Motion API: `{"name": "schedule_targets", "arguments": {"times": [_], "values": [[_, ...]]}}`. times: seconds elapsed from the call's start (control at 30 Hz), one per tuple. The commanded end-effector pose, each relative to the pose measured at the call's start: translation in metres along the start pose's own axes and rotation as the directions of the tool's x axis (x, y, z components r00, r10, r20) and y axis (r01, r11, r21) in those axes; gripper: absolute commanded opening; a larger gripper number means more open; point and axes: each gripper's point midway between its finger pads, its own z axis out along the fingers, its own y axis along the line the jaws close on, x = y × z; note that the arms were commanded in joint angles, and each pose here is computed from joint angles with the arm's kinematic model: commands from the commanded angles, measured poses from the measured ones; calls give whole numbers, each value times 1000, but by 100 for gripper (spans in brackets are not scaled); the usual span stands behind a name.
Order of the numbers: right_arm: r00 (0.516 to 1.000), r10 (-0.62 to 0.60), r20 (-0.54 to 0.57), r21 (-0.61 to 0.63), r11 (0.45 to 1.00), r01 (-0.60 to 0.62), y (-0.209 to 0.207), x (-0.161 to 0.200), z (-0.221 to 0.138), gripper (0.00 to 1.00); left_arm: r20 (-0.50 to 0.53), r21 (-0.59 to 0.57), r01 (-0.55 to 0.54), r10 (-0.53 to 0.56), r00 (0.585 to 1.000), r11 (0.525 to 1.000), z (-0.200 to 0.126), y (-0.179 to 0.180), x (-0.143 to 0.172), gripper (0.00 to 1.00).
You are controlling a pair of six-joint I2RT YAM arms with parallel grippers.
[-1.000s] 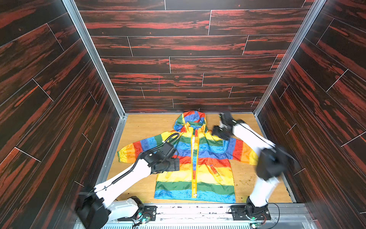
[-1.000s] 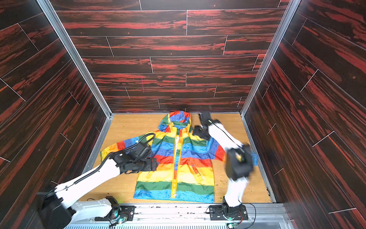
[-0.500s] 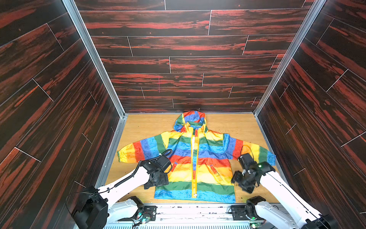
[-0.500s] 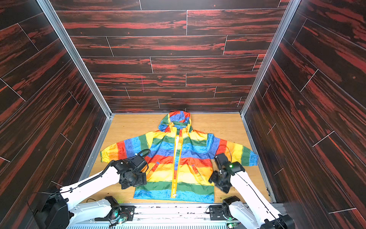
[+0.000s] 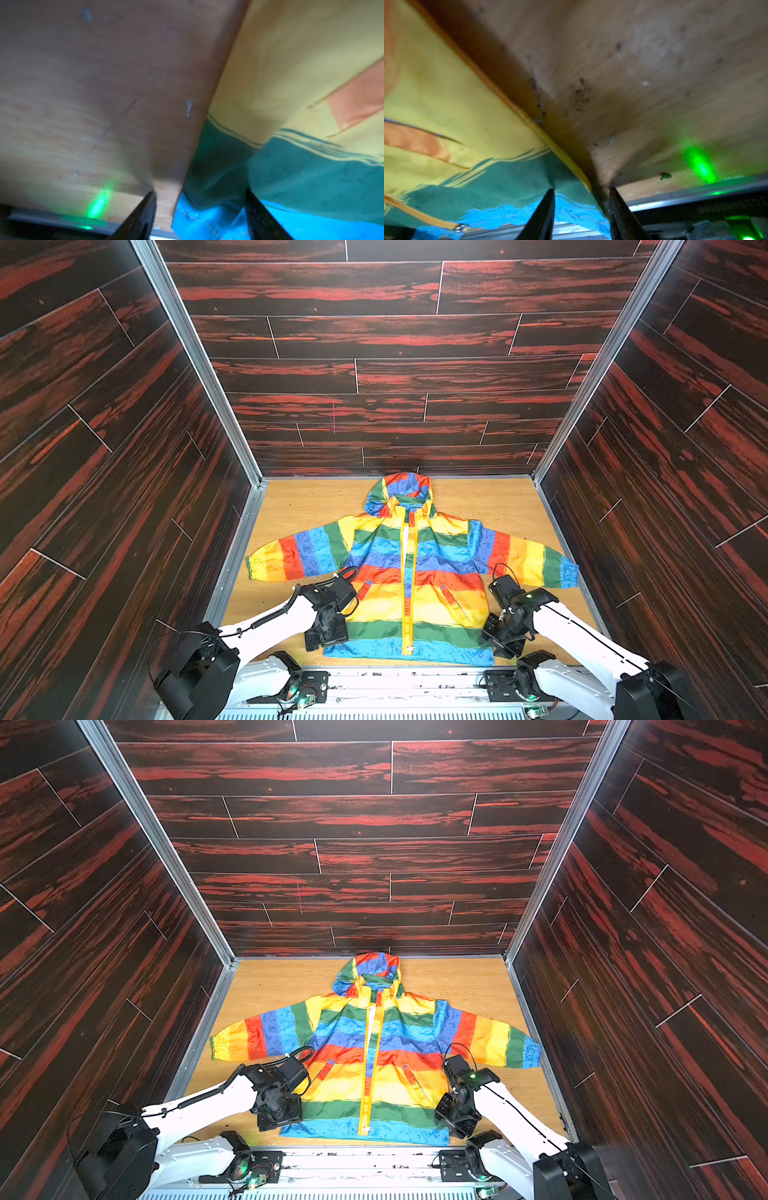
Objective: Unzip the jacket
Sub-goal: Smooth out the jacket at the center of the board.
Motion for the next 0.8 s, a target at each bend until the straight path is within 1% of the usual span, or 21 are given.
{"name": "schedule_targets", "arguments": {"times": [0.0,0.07,0.1,0.13,0.2,0.27,0.33,0.5,0.63,0.67,0.7,0.73,0.77], "values": [[998,12,68,8,1000,-12,2,-11,-10,25,-12,-16,19,-19,1000,1000,4,8,5,48],[994,23,105,13,1000,-24,2,-16,-16,12,-21,-12,19,-19,1000,1000,6,8,7,37],[993,29,118,20,999,-32,1,-18,-18,5,-27,-12,19,-20,999,1000,7,8,8,34],[992,35,125,23,999,-38,0,-19,-19,0,-31,-13,19,-20,999,1000,9,8,9,31],[989,46,139,29,998,-51,-3,-19,-22,0,-41,-16,20,-21,999,1000,12,10,12,21],[986,60,158,38,997,-66,-6,-21,-24,0,-47,-10,20,-21,999,1000,12,10,13,14],[980,78,185,54,995,-89,-11,-23,-28,0,-53,12,11,-10,999,1000,11,7,15,12],[961,137,240,81,984,-160,-19,-33,-33,0,-87,48,-1,6,996,999,6,8,28,12],[936,206,284,60,971,-232,-25,-46,-31,0,-81,62,4,1,997,998,6,8,29,13],[934,217,283,47,970,-239,-25,-49,-28,0,-85,67,6,0,996,998,7,7,29,18],[934,221,279,48,969,-244,-26,-50,-26,0,-87,67,3,3,996,998,7,6,29,29],[936,218,276,52,969,-241,-26,-51,-25,0,-86,68,-6,12,996,998,7,4,28,49],[939,212,272,53,971,-234,-24,-51,-24,2,-79,69,-20,26,997,997,5,3,26,65]]}}
